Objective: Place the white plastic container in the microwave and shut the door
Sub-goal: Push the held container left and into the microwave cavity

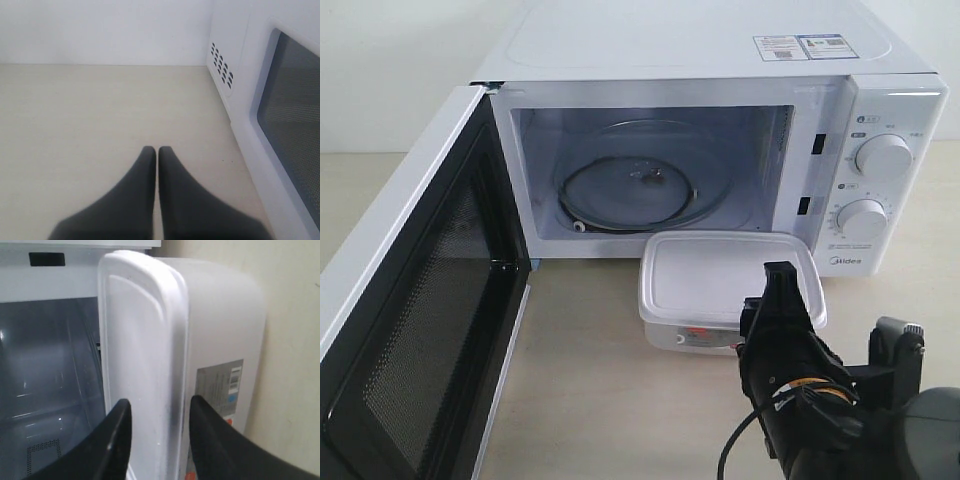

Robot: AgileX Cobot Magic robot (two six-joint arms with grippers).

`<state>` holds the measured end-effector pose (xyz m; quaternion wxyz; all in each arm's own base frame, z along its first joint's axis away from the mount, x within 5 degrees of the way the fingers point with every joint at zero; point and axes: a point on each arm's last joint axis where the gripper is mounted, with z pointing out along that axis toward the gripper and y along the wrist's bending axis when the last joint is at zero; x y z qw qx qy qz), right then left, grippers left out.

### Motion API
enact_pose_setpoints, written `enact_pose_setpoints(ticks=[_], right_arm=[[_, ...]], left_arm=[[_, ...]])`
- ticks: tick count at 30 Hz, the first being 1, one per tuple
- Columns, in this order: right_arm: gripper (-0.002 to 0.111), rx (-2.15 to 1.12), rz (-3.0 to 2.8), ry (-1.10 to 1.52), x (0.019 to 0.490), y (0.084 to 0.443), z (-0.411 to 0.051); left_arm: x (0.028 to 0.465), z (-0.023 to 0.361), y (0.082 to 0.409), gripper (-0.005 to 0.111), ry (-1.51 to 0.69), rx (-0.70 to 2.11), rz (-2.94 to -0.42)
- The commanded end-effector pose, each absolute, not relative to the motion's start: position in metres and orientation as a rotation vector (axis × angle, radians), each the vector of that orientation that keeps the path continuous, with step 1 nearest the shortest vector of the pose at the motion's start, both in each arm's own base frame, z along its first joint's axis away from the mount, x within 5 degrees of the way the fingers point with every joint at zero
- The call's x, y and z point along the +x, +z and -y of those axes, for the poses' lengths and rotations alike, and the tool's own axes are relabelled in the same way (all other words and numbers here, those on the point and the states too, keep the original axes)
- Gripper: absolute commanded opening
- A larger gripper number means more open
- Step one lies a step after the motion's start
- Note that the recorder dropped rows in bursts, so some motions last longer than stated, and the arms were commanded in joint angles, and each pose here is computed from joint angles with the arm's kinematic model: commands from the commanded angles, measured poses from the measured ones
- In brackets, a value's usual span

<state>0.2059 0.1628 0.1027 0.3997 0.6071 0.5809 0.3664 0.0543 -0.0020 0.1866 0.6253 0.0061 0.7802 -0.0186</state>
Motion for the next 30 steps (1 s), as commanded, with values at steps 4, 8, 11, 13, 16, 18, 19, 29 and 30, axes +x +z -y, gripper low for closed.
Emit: enact_pose_setpoints(ticks=[4,8,11,13,16,18,19,29,30], right_arm=[[0.037,1.525,-1.458,0.933,0.2071,0.1038,-0.1623],[0.035,1.541,-1.446,0.944,0.2071,0.1038,-0.1623],[0.024,1.544,-1.447,0.942,0.2070,0.1035,-0.1622],[0.013,1.544,-1.447,0.942,0.2070,0.1035,-0.1622],[0.000,1.542,-1.449,0.943,0.2070,0.1036,-0.1624],[0.000,1.535,-1.455,0.944,0.2070,0.1036,-0.1628],[0.000,1.531,-1.459,0.947,0.2071,0.1037,-0.1632],[0.000,1.463,-1.507,0.976,0.2071,0.1051,-0.1670],[0.000,1.455,-1.514,0.981,0.2071,0.1052,-0.1678]], left_arm=[[0.0544,0.0024,0.1860,0.004,-0.051,0.011,-1.784],[0.0544,0.0024,0.1860,0.004,-0.051,0.011,-1.784],[0.0544,0.0024,0.1860,0.004,-0.051,0.011,-1.784],[0.0544,0.0024,0.1862,0.004,-0.052,0.011,-1.782],[0.0544,0.0024,0.1862,0.004,-0.052,0.011,-1.782],[0.0544,0.0024,0.1862,0.004,-0.052,0.011,-1.782],[0.0544,0.0024,0.1862,0.004,-0.052,0.011,-1.782],[0.0544,0.0024,0.1862,0.004,-0.052,0.011,-1.782],[0.0544,0.0024,0.1862,0.004,-0.052,0.011,-1.782]])
